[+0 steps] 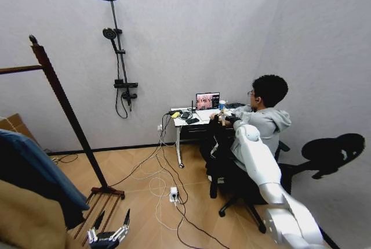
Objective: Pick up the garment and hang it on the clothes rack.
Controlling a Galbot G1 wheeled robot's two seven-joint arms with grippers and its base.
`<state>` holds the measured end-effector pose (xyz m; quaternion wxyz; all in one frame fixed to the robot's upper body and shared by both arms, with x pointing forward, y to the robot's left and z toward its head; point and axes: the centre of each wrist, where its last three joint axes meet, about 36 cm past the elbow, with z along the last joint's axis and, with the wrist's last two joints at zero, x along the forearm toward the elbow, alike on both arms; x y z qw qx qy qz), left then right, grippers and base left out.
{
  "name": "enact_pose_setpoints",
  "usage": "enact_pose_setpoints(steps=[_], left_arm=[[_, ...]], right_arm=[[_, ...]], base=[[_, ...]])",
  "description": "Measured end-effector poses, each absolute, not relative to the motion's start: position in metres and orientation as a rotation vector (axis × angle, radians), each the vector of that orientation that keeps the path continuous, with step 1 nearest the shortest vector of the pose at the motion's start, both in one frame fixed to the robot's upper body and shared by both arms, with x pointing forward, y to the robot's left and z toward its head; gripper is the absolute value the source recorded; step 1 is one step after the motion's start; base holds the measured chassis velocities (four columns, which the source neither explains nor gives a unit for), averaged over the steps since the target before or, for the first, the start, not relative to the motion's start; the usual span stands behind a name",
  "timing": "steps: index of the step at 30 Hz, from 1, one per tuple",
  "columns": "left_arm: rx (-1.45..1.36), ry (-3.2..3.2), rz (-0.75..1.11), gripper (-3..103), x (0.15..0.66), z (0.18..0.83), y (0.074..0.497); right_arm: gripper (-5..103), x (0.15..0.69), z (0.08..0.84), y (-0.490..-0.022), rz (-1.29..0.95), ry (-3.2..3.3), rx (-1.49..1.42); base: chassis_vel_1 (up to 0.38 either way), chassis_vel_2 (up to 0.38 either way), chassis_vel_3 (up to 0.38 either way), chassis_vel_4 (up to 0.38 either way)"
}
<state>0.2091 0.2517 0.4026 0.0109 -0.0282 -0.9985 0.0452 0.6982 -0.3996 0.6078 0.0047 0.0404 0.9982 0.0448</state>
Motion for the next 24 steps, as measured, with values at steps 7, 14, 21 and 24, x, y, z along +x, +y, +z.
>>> enact_pose_setpoints(steps=[7, 14, 21, 24], left_arm=[[-0.088, -3.115, 0.141, 100, 0.209, 0.403, 0.252], [-0.088, -3.115, 0.141, 100, 0.209, 0.403, 0.252], [-0.088, -3.115, 0.141, 100, 0.209, 0.403, 0.252], [-0.088, -3.115, 0.141, 100, 0.209, 0.403, 0.252]], right_arm=[[29, 0.697, 0.605, -0.4, 0.138, 3.117, 0.088], [10, 0.691, 0.602, -0.391, 0.121, 3.107, 0.082], [10, 0.664, 0.605, -0.373, 0.076, 3.065, 0.074], [10, 0.634, 0.604, -0.363, 0.058, 3.044, 0.059]], base=[[0.0, 0.0, 0.0, 0.0], [0.0, 0.0, 0.0, 0.0], [0.0, 0.0, 0.0, 0.0], [0.0, 0.0, 0.0, 0.0]])
